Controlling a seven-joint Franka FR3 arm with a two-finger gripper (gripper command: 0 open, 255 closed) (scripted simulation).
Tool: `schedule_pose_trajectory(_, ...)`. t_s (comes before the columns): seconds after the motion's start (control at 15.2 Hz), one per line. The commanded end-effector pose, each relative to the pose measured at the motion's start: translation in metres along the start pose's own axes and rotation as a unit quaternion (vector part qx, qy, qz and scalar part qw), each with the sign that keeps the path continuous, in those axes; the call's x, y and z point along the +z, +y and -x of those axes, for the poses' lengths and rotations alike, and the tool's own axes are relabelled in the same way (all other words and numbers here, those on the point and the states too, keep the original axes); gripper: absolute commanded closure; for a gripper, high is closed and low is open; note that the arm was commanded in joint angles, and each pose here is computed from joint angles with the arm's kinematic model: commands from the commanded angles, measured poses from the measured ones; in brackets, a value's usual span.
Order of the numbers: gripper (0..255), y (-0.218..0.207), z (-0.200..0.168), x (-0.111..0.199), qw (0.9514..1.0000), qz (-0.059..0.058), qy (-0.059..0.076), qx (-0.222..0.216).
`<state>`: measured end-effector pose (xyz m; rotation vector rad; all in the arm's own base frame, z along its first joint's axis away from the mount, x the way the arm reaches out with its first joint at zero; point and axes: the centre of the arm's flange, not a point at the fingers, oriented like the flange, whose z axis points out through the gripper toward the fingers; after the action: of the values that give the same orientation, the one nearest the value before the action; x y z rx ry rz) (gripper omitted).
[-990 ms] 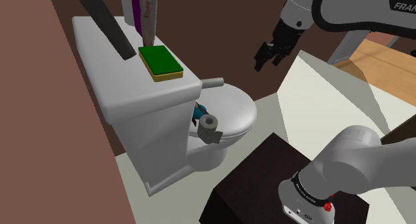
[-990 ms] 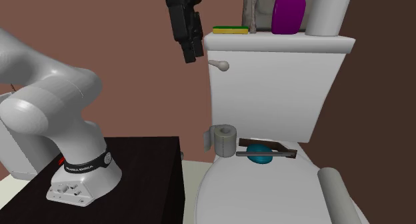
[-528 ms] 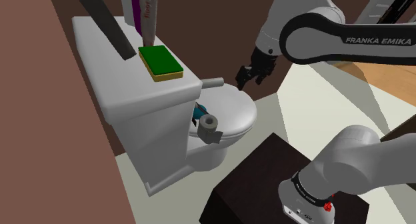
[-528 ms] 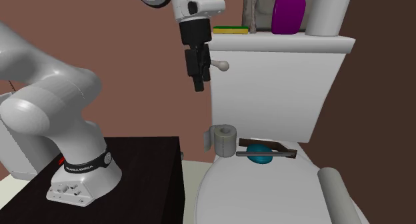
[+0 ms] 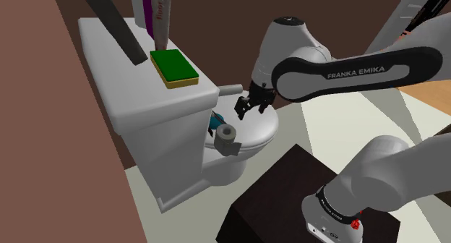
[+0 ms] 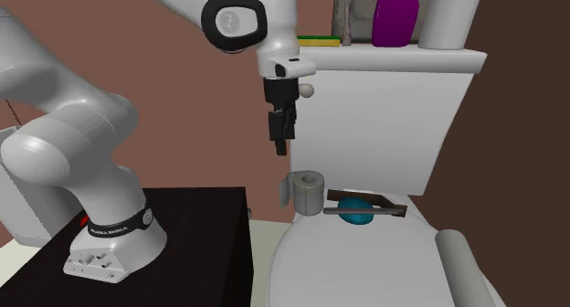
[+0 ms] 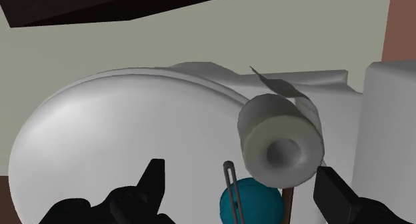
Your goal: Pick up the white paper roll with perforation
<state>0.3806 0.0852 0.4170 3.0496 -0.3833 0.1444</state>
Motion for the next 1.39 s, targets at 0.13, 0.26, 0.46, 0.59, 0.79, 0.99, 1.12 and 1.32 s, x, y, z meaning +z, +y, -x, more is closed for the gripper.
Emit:
schedule_pose_trajectory(0.13, 0, -0.026, 0.0, 0.046, 0.9999, -0.002, -0.012, 0.011)
schedule_pose_trajectory(0.26, 0, -0.04, -0.001, 0.069, 0.9997, -0.002, -0.018, 0.016)
schedule_pose_trajectory(0.46, 0, -0.06, -0.001, 0.103, 0.9993, -0.003, -0.028, 0.023)
schedule_pose_trajectory(0.59, 0, -0.068, -0.001, 0.118, 0.9991, -0.004, -0.032, 0.027)
schedule_pose_trajectory(0.79, 0, -0.069, 0.001, 0.133, 0.9991, -0.004, -0.032, 0.027)
schedule_pose_trajectory(0.99, 0, -0.07, 0.003, 0.149, 0.9991, -0.004, -0.032, 0.027)
schedule_pose_trajectory(1.12, 0, -0.07, 0.003, 0.157, 0.9991, -0.004, -0.032, 0.027)
schedule_pose_trajectory(1.32, 255, -0.071, 0.003, 0.158, 0.9991, -0.004, -0.032, 0.027)
